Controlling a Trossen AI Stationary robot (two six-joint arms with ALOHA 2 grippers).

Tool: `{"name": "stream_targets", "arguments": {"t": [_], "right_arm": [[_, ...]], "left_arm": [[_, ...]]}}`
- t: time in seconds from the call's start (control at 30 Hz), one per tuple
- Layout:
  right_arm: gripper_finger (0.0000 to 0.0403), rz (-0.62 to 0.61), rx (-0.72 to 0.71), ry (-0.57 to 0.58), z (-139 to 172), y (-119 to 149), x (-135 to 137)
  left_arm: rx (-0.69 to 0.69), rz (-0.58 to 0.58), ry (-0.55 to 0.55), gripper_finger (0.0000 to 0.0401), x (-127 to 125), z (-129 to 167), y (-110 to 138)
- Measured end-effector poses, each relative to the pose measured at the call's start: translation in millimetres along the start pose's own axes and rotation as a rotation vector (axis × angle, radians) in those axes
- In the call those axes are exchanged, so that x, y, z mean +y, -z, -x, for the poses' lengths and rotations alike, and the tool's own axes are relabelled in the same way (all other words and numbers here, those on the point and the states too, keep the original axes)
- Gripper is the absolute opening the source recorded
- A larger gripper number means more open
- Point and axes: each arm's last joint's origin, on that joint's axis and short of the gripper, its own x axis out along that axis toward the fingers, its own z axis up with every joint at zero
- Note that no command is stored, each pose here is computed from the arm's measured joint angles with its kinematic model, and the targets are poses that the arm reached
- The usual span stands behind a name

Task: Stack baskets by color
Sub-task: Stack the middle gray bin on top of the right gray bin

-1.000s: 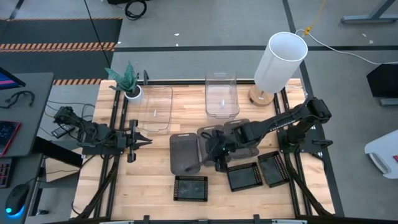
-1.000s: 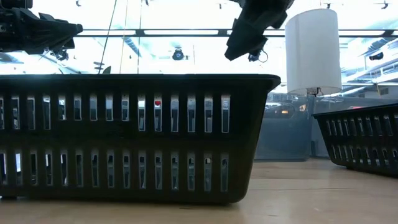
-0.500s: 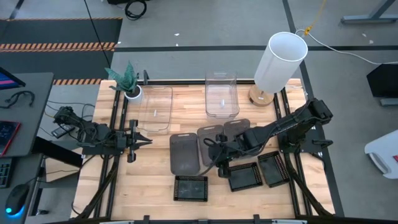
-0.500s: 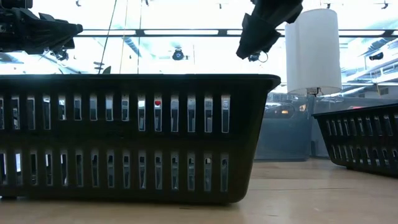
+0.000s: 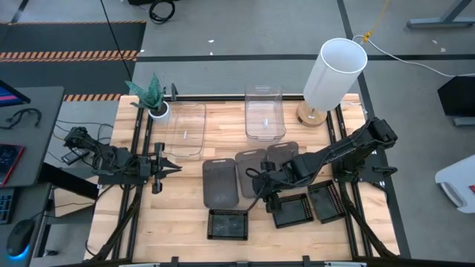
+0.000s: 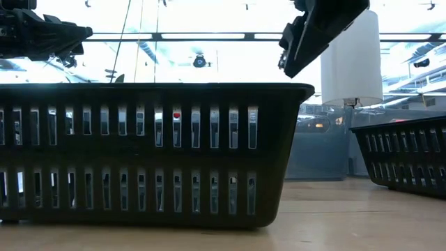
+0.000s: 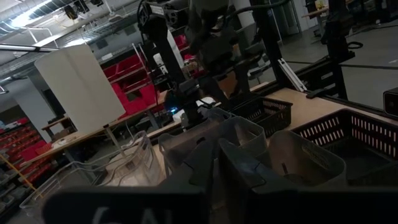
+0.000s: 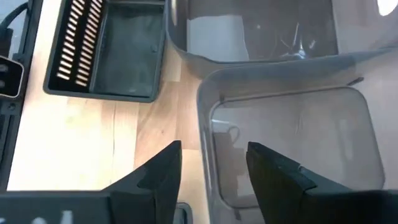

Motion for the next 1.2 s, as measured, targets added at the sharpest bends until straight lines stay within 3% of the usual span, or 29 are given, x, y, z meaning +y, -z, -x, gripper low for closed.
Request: {"name": "stream_targets", "arguments": {"t": [0.27, 0.63, 1.2], "right_arm": [[0.0225, 0.028, -0.052, 0.076, 1.4, 0.7, 9.9], [0.0229, 0.014, -0.079, 0.086, 0.2, 0.9, 12.4], [0.0228, -0.02, -0.237, 0.032, -50.8, 46.6, 2.4]], "left_arm": [[0.0, 0.0, 0.0, 0.0028, 0.0, 0.0, 0.1], [0.0, 0.0, 0.0, 0.0034, 0.0, 0.0, -0.1], [0.0, 0.0, 0.0, 0.0034, 0.0, 0.0, 0.0]]}}
